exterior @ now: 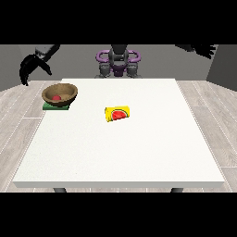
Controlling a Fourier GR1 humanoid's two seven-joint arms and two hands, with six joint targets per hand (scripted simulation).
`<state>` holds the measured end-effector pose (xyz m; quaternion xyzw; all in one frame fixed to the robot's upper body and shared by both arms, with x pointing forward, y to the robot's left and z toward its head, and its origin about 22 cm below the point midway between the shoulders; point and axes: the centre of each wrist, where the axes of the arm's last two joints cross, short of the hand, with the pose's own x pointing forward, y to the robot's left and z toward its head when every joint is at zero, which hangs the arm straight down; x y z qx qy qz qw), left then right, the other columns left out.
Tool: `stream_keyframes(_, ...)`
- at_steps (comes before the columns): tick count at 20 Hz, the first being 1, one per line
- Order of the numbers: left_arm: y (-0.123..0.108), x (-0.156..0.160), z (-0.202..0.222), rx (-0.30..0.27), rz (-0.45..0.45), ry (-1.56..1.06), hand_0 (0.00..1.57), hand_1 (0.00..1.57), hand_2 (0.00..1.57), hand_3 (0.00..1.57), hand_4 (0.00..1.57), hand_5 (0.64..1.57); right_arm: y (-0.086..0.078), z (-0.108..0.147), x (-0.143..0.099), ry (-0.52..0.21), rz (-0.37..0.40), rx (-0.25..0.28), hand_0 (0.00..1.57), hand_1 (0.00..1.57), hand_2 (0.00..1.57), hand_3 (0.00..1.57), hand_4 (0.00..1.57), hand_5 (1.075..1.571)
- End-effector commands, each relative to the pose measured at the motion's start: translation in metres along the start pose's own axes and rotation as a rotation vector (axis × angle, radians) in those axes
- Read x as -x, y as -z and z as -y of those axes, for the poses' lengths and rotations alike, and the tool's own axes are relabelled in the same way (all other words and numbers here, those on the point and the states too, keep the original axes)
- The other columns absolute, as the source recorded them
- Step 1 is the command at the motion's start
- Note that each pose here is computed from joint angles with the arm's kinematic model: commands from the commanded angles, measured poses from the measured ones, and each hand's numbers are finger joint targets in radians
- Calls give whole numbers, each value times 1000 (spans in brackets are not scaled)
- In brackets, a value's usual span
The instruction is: Pick the cup and pour the ball into the bowl, then pick the bowl and place it on the pad
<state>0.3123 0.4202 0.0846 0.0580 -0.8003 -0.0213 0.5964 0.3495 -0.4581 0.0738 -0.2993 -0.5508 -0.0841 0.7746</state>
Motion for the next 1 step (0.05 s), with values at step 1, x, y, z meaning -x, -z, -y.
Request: stream_keyframes(1, -22, 34, 14, -29, -179, 0, 0, 0, 0, 0, 902, 1559, -6, -47, -14, 26, 30, -181, 0, 0, 0, 0, 476, 1434)
